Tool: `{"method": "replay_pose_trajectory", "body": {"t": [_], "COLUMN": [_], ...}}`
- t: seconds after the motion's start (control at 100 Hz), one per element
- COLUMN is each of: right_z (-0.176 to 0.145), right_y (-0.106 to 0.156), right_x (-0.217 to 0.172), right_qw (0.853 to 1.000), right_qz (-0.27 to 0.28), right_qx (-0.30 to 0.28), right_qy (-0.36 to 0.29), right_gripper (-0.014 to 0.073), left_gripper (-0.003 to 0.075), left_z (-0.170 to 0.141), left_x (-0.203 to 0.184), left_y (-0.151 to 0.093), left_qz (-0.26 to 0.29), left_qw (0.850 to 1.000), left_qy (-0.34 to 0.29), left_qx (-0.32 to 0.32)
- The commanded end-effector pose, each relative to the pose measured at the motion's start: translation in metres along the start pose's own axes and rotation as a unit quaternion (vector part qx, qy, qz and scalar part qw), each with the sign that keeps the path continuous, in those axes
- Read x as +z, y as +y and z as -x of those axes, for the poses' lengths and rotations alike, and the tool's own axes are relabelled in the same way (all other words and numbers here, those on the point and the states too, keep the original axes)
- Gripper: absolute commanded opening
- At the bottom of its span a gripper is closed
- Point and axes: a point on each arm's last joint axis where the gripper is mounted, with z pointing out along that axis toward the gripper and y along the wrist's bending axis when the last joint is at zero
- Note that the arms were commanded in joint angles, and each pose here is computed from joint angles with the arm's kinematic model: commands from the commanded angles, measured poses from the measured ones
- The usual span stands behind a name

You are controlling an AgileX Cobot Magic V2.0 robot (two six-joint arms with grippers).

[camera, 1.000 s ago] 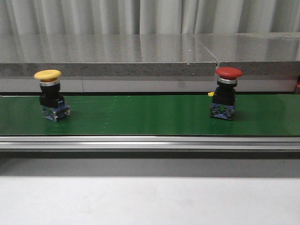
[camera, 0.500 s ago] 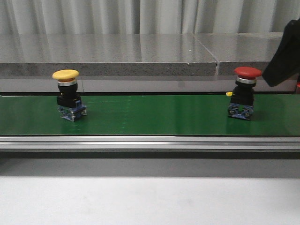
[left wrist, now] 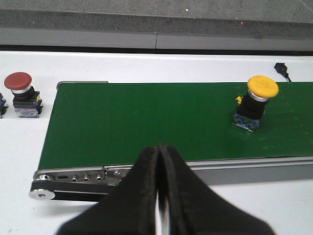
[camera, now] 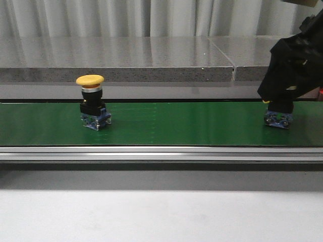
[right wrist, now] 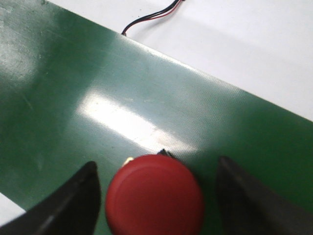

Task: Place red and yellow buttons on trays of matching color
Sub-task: 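Carry the red button into the red tray and open the right gripper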

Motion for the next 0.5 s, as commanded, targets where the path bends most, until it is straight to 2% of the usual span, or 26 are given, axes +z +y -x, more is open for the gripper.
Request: {"method": "replay_pose_trajectory", "body": {"t": [0.0,0.06,0.13,0.29,0.49], "right_z": [0.016,0.018,0.023,0.048,0.068], "right_y": [0.002,0.003,0.004,-0.015,-0.076], "right_x": [-0.016,-0.019,-0.028,-0.061,-0.119], "right_qw": [0.999,0.999,0.998,0.996,0.983], "right_qz": [-0.01,-0.006,-0.002,-0.016,-0.099], "right_qx": [-0.005,-0.008,-0.012,-0.008,0.041], "right_qy": [-0.047,-0.048,-0.054,-0.087,-0.148], "right_gripper": [0.0266,0.0113,0.0015,-0.0001,-0.0001], "left_gripper": [-0.0019,-0.0019,-0.0019,-0.0019,-0.0019], "left_z": [0.015,0.015,0.015,0.015,0.015], "left_x": [-0.004,-0.004,-0.004,-0.004,-0.004], "left_y": [-0.002,-0.002,-0.002,-0.002,-0.002], "left_qz": [-0.005,-0.005,-0.005,-0.005,-0.005], "left_qw": [0.999,0.999,0.999,0.999,0.999], "left_qy": [-0.048,-0.048,-0.048,-0.048,-0.048], "left_qx": [-0.005,-0.005,-0.005,-0.005,-0.005]}}
